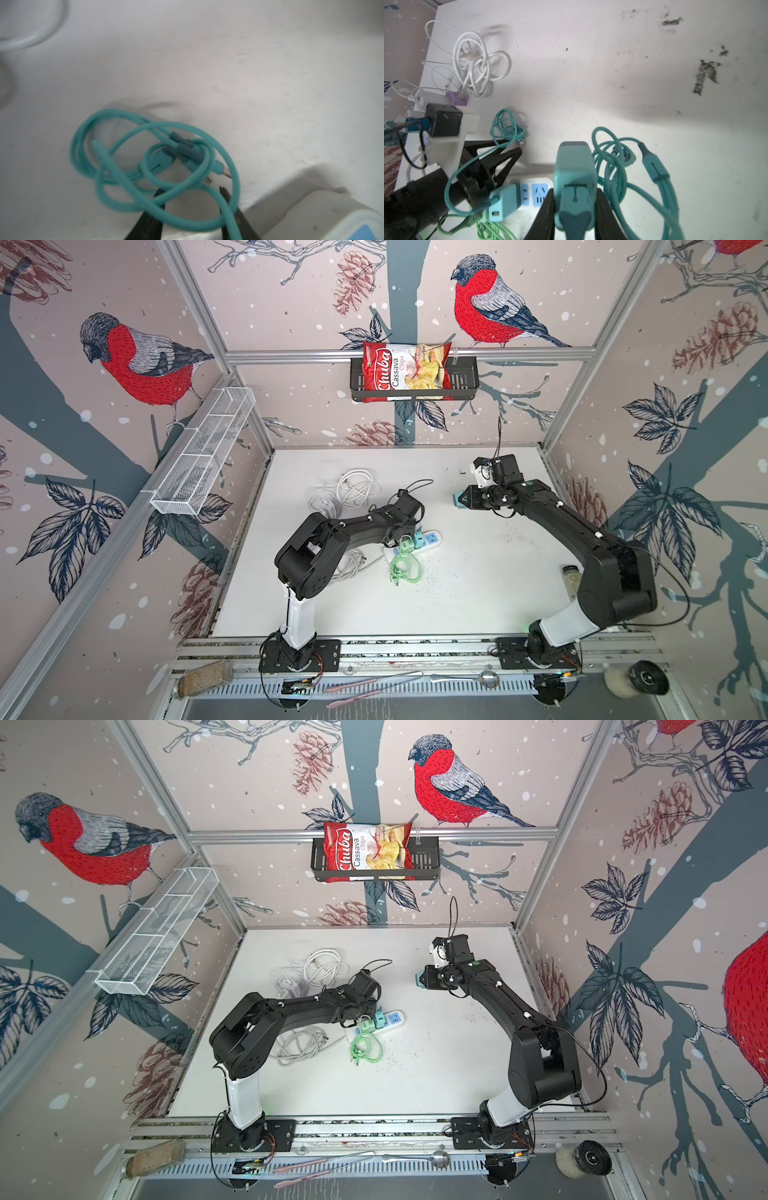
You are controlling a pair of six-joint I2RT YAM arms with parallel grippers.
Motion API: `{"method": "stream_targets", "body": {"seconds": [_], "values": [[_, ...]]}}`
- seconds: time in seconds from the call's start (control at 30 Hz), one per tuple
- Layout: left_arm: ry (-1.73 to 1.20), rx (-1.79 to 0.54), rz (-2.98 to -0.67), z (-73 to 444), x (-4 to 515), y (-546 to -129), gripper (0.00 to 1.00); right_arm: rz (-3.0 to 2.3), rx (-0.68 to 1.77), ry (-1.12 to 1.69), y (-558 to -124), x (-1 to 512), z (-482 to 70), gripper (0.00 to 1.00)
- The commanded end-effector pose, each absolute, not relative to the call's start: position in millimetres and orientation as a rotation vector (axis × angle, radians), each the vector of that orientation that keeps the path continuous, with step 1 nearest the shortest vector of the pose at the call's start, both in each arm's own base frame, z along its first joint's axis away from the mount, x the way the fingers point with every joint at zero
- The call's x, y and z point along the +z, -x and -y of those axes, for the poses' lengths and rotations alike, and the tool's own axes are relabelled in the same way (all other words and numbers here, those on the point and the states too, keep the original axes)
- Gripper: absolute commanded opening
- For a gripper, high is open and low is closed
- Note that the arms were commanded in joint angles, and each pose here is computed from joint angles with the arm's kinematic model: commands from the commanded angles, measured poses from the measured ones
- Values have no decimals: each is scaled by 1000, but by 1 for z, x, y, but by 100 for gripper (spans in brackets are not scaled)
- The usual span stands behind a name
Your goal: Insert the plug
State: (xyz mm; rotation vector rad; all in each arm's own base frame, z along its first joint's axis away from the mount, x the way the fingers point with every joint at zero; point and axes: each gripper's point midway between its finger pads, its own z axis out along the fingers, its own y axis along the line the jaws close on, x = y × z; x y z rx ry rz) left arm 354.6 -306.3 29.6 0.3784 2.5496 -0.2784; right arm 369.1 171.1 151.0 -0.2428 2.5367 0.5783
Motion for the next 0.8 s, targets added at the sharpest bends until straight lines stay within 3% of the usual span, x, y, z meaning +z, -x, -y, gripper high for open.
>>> {"method": "stream_targets", "body": {"seconds": [0.0, 0.1, 0.3, 0.43, 0.67, 0.77], "values": [[-661, -543, -2467, 359, 40, -332, 44, -2582, 532, 181, -356, 145, -160, 1], [-669, -521, -2444, 356, 42, -331, 45, -2608, 518, 181, -342, 142, -155, 1], [-544, -87, -2483, 301, 45, -364, 62, -2661, 440, 197, -315, 131, -153, 2], [-468, -34, -2410, 289, 69, -374, 67, -2691, 433, 238, -302, 117, -163, 1], [-188, 259, -2467, 209, 80, -344, 66, -2711, 464, 300, -302, 103, -187, 1], [-93, 188, -2526, 188, 77, -304, 56, -2711, 471, 327, -301, 102, -196, 0]]}}
